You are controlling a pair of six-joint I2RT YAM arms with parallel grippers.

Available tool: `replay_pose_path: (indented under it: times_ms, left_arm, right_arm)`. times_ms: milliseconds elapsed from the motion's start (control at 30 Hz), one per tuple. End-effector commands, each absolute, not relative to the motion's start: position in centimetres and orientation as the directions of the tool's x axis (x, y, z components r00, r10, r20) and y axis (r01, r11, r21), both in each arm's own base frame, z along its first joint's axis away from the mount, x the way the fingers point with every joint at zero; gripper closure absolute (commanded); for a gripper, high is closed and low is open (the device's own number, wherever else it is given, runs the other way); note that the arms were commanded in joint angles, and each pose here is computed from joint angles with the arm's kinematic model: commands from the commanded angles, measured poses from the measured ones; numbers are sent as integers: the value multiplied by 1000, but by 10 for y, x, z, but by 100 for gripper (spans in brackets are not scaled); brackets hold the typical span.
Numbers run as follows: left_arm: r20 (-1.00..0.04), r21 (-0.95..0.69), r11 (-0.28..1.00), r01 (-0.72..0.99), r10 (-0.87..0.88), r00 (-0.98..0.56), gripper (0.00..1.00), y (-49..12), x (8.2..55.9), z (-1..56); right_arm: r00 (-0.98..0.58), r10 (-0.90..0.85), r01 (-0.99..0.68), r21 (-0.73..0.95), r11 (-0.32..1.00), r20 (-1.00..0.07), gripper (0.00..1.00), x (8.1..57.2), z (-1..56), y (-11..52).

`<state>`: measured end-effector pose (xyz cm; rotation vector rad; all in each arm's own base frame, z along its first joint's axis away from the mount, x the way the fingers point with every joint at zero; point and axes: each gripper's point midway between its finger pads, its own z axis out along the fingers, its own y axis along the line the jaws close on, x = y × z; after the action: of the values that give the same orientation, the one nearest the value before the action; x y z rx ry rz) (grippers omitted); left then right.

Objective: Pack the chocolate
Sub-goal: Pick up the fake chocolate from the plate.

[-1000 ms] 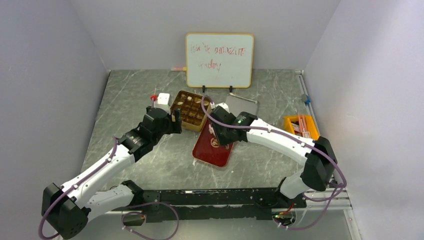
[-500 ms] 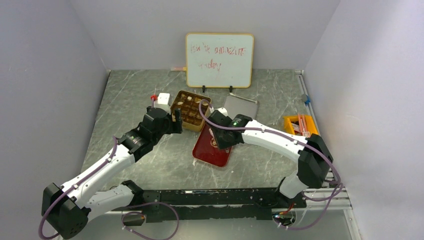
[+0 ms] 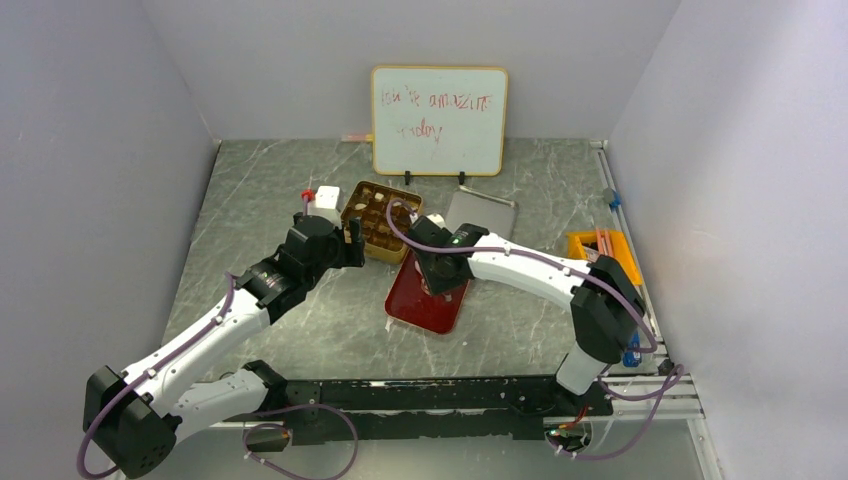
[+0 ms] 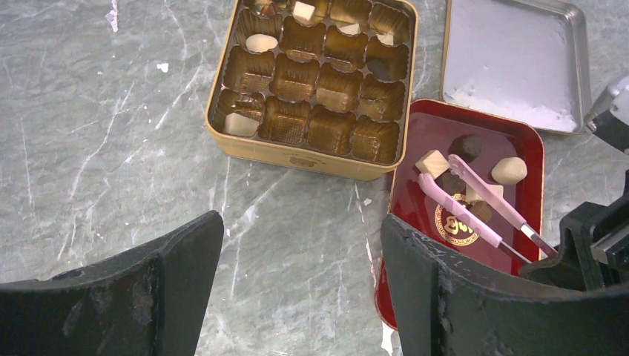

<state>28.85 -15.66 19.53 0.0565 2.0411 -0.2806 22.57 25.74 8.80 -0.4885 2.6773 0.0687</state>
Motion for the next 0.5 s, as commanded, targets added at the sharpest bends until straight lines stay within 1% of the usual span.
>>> replay_pose_path:
  times_ms: [0,233,333,400,467]
  left_arm:
    - [-894,-205,966,160,-118,-433,18,-161,293,210]
    - [-893,-205,966,157,-119,-435,18,-160,293,209]
    - [-892,-205,966,155,-119,-436,18,-160,293,208]
    - [-892,-204,967,152,-119,-436,18,-159,293,208]
    - [-893,-203,968,149,-120,-434,18,-158,292,210]
  right_arm:
    - [-825,-319,-363,5,932,-466,64,244,102,273]
    - [-828,-327,-364,-5,931,-455,64,251,93,269]
    - [-829,-329,-366,-5,931,-453,66,253,90,269]
    - [-830,-328,-365,-5,931,-452,72,254,90,268]
    - [-830,-326,-363,-5,932,-453,81,254,92,267]
